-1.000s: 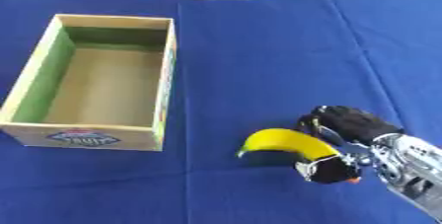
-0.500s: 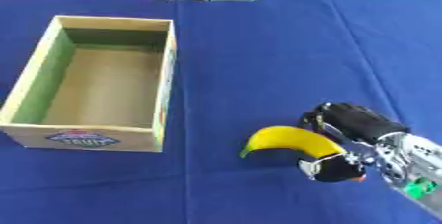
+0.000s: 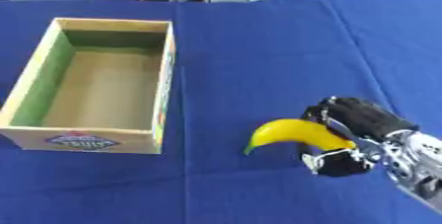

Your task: Pick up objects on the table and place them in the box.

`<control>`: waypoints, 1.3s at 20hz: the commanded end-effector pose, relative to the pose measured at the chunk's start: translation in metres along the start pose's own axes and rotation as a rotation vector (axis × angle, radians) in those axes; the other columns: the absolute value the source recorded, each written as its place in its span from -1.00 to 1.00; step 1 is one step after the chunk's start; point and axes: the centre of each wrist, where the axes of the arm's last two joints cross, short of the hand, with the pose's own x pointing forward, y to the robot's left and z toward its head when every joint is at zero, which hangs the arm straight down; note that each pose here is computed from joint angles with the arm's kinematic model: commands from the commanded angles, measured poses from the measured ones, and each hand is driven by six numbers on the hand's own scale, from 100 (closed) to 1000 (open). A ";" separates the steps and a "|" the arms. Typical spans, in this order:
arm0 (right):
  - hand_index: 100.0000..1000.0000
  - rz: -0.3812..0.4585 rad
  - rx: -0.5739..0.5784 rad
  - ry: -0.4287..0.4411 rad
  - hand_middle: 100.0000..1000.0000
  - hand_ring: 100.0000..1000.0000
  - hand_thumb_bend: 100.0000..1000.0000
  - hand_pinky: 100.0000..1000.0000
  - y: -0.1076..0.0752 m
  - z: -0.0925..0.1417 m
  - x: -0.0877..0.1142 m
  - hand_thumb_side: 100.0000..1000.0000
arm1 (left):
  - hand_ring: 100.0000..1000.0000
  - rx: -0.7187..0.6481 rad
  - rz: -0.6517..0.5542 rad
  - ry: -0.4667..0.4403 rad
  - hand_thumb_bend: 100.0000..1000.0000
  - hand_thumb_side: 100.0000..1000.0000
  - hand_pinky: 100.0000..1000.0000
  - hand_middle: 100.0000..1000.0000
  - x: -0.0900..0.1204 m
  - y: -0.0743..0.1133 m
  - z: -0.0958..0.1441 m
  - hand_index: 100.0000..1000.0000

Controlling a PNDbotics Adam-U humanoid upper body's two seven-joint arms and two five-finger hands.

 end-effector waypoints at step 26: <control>0.05 0.032 -0.209 -0.074 -0.40 0.29 -1.00 0.22 -0.047 0.001 -0.002 -0.28 | 0.38 -0.012 0.003 -0.031 -1.00 1.00 0.01 0.51 0.005 0.002 -0.006 0.77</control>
